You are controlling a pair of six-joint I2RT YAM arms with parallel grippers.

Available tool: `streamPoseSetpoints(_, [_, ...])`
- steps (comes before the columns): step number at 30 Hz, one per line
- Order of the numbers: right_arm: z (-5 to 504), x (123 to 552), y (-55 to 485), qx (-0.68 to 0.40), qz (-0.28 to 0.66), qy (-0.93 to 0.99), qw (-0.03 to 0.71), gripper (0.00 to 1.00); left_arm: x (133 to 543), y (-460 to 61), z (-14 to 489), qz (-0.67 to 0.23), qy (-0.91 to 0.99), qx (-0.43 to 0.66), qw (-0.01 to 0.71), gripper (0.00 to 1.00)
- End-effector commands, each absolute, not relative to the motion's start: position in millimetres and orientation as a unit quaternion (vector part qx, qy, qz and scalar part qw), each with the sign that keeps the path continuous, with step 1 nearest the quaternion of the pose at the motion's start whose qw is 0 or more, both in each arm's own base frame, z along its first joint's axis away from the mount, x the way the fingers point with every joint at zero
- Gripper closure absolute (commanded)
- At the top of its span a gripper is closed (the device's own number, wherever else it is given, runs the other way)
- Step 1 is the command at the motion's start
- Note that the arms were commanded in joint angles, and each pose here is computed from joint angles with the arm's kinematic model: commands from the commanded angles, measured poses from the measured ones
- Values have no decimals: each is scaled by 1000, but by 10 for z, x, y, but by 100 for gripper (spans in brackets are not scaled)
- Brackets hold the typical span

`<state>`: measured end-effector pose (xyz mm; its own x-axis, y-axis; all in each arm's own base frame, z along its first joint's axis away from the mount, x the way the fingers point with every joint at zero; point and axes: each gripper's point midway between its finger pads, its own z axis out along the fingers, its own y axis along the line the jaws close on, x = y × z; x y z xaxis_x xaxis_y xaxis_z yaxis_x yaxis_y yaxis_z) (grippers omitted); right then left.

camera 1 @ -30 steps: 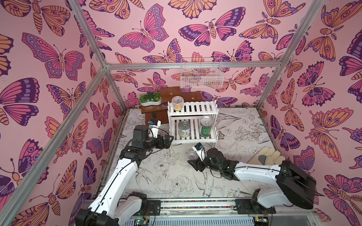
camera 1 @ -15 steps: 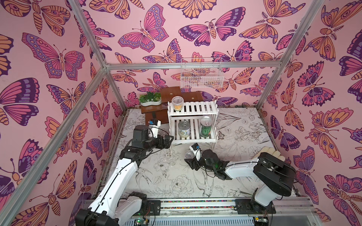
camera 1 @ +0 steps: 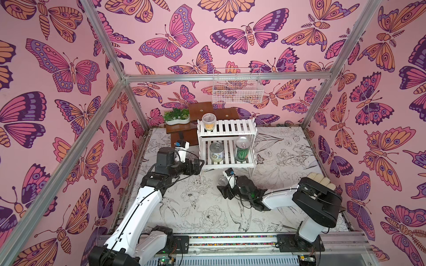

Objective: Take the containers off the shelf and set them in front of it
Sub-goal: Place the container at the center of the board.

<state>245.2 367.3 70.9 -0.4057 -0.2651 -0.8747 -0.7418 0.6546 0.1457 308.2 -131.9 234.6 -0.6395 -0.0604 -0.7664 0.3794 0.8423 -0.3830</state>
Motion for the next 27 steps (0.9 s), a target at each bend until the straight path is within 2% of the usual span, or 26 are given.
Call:
streamPoseSetpoints(1, [770,2506,3732,-311,266,791,455,18,3054,-1309,2365,-266,863,97,419,0])
streamPoseSetpoints(13, [988,2455,3764,-317,280,781,460,9,3064,-1314,2404,-265,860,102,424,0])
streamPoseSetpoints(27, [1740,2130,3652,-326,325,760,459,5,3272,-1488,2984,-266,824,167,472,0])
